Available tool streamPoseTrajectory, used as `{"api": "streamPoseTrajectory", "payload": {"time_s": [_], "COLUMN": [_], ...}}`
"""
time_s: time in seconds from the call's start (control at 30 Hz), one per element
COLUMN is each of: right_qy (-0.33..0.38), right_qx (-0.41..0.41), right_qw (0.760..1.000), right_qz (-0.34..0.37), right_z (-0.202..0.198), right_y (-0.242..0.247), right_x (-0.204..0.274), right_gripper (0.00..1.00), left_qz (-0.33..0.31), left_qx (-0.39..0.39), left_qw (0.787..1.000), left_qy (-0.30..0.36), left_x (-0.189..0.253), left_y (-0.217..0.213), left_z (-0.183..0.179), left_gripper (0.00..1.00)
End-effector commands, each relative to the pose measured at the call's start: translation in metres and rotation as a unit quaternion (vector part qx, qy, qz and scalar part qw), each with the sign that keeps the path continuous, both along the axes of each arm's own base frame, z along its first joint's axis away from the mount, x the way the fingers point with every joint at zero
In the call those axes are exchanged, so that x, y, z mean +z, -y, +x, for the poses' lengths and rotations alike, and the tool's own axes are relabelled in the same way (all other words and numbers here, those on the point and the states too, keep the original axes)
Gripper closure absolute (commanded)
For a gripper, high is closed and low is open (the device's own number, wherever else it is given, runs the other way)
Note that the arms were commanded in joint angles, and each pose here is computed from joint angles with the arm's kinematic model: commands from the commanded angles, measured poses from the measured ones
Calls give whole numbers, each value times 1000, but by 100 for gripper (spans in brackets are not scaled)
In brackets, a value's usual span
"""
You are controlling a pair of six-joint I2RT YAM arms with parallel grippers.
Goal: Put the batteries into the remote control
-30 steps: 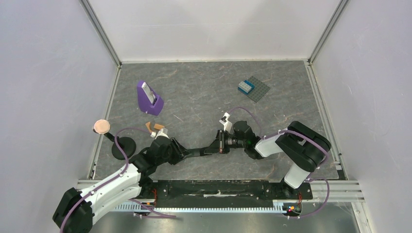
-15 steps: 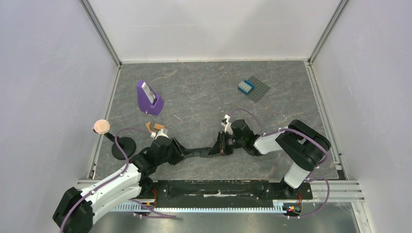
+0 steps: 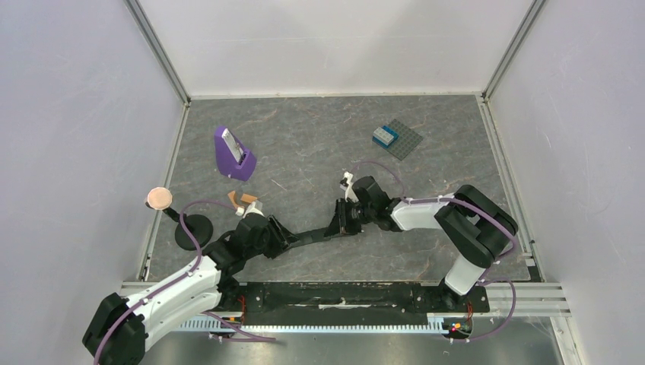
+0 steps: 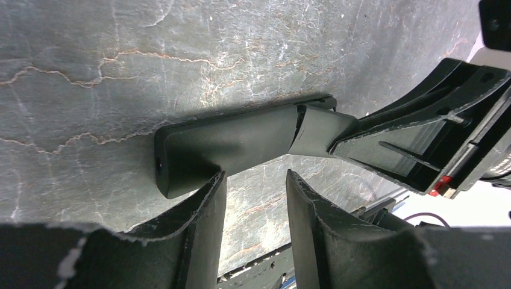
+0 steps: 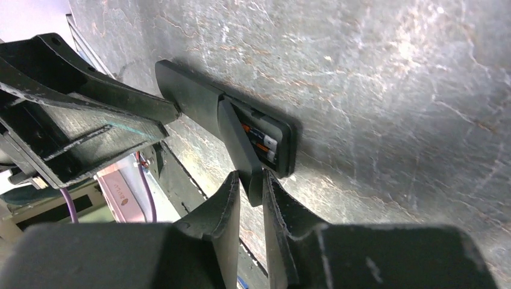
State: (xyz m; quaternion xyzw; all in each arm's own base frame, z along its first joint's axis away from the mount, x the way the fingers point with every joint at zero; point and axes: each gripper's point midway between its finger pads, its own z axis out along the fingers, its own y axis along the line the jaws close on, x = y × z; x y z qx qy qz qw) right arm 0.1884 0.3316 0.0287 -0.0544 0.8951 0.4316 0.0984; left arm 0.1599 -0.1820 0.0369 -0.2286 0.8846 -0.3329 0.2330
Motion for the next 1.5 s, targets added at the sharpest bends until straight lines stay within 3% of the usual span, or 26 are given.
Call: {"api": "streamPoseTrajectory", "payload": {"time_s": [0.0, 0.37, 0.63, 0.97, 1.47], "right_qy": [31, 23, 13, 18, 39], "right_qx": [1, 60, 30, 1, 17], "right_qw": [999, 991, 992, 987, 986], "right_qz": [-44, -114, -125, -160, -164], "right_z": [18, 18, 16, 18, 16], "right_y": [2, 10, 18, 30, 25], "right_x": [6, -13, -19, -25, -21], "right_gripper": [82, 81, 79, 65, 63], "left_qz": [21, 34, 33, 29, 32], "left_qx": [9, 4, 4, 4, 3], "left_qw": [1000, 999, 999, 999, 999], "left_qy": [-13, -14, -14, -13, -13], "left_x": [-9, -14, -16, -16, -17], "left_y": [-8, -11, -10, -9, -10], "left_z": [-1, -3, -3, -3, -3], "left_gripper": [52, 52, 52, 52, 52]}}
